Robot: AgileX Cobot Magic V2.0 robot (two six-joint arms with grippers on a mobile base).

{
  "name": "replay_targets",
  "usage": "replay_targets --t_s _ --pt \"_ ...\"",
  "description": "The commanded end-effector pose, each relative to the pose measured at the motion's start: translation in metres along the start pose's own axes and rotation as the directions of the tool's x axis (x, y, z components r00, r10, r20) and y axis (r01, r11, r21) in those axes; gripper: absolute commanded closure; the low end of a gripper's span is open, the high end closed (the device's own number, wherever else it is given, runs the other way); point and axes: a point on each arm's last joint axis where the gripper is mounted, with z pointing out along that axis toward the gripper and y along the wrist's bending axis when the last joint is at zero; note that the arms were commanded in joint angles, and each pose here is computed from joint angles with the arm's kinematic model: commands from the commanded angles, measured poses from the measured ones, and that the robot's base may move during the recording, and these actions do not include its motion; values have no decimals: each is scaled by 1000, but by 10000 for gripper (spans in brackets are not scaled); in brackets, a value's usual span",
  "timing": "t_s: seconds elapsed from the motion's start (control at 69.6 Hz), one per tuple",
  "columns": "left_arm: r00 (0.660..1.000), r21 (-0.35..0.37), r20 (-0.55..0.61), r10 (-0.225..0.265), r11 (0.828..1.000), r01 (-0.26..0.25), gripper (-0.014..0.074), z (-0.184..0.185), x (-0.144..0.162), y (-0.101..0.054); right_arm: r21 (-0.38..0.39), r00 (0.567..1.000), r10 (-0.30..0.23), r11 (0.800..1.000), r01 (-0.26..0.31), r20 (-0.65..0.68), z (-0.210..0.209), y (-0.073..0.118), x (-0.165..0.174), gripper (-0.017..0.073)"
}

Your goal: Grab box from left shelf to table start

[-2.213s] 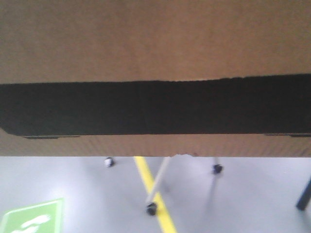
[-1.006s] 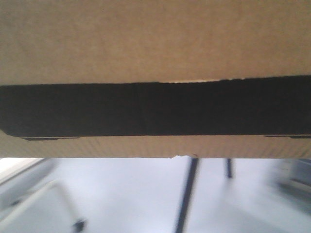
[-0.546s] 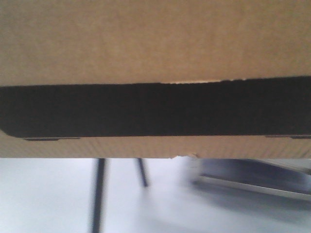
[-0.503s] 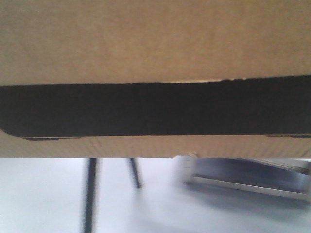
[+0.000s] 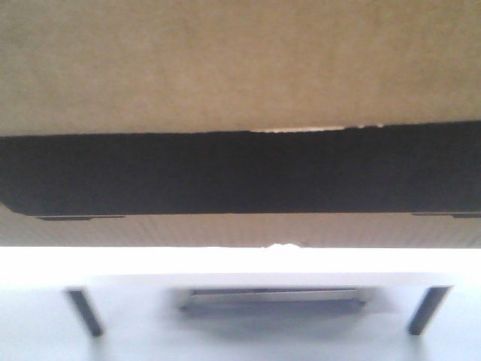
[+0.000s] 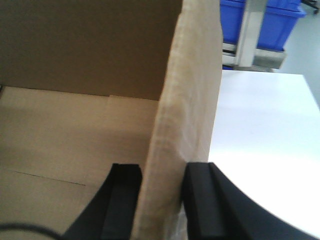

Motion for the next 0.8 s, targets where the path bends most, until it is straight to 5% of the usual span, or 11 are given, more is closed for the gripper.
replay_targets --t_s 0.0,0.79 --pt "972 175 196 -126 980 92 690 -14 -27 -14 -23 985 31 999 -27 169 -4 2 -22 504" --pt "972 175 196 -126 980 92 689 -14 -27 -14 -23 985 31 999 -27 169 -4 2 -22 504"
